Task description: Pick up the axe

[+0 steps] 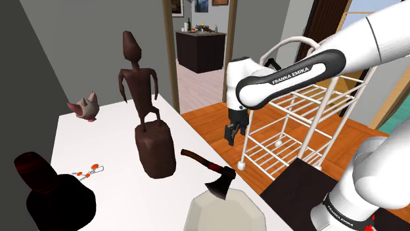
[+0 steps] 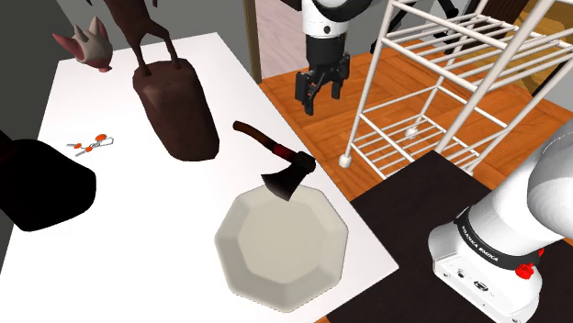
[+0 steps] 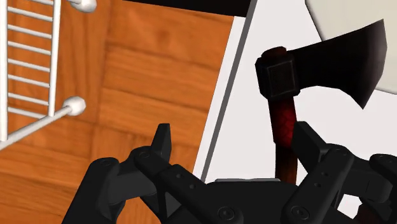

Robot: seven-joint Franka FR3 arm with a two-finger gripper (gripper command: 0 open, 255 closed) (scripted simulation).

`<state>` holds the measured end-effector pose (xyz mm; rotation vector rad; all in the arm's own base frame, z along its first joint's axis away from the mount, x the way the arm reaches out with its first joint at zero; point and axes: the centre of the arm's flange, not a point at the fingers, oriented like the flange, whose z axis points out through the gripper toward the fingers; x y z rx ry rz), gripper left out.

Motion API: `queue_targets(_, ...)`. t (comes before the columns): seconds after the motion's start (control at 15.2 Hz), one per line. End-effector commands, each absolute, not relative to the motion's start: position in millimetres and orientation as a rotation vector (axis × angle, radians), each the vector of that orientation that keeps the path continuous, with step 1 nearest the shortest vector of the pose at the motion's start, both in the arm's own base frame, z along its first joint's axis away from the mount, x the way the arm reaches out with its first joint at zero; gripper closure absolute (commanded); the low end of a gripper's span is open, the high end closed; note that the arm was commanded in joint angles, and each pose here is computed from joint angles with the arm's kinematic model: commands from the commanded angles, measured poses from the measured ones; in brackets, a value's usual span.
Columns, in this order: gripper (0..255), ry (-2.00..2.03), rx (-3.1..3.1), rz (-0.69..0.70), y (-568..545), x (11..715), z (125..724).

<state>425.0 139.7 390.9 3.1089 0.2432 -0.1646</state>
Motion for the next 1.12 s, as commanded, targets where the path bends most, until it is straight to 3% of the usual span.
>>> queue_targets(0.0, 0, 0.265, 3.106, -0.151, 155.2, 437.4, 375.9)
queue_targets(1.06, 0, 0.377, 3.081, -0.094, 247.3, 495.9, 271.1)
